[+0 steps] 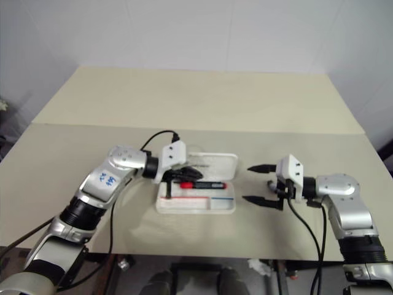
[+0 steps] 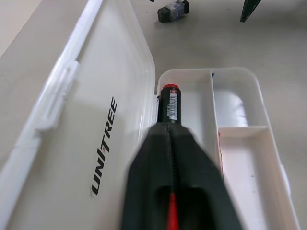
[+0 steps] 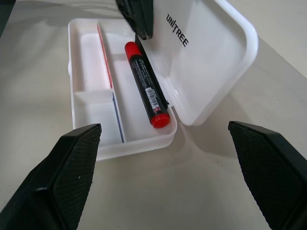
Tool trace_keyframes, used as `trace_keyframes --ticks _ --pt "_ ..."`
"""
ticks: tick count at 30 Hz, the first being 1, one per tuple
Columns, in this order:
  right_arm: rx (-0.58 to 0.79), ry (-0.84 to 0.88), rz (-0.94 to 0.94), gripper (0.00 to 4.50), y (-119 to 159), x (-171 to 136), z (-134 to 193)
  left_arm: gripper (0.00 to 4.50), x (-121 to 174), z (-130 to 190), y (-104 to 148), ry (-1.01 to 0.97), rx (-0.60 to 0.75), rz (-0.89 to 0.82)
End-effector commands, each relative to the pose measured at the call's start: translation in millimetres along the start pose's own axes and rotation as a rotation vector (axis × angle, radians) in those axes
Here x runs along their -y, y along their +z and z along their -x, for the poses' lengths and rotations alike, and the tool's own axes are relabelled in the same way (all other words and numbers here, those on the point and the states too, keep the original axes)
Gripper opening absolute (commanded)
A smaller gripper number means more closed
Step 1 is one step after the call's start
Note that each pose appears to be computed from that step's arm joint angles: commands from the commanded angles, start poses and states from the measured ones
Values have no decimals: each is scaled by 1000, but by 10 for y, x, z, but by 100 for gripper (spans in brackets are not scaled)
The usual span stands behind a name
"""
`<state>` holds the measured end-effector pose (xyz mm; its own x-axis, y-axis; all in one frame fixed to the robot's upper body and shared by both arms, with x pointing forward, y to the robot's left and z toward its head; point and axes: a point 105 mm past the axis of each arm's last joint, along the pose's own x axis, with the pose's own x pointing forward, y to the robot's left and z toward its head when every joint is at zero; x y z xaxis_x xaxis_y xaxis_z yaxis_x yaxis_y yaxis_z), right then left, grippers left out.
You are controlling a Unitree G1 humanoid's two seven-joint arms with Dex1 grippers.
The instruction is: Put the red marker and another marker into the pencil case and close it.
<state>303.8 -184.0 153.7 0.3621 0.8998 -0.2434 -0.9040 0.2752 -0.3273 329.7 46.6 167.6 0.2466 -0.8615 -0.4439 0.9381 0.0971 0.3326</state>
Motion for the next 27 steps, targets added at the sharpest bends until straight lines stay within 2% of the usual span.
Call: trace_keyframes --ticks 1,15,20,24,27 --pt "16 -13 36 450 77 44 21 2 24 28 177 5 41 -75" --pt "17 -2 42 450 88 76 0 2 245 108 353 2 50 -125" --pt "16 0 44 450 86 86 -2 2 323 245 593 52 156 -217" --pt "18 2 46 450 89 84 1 2 229 409 761 162 257 -226" --pt "16 3 46 450 87 84 9 2 101 528 741 245 251 -165"
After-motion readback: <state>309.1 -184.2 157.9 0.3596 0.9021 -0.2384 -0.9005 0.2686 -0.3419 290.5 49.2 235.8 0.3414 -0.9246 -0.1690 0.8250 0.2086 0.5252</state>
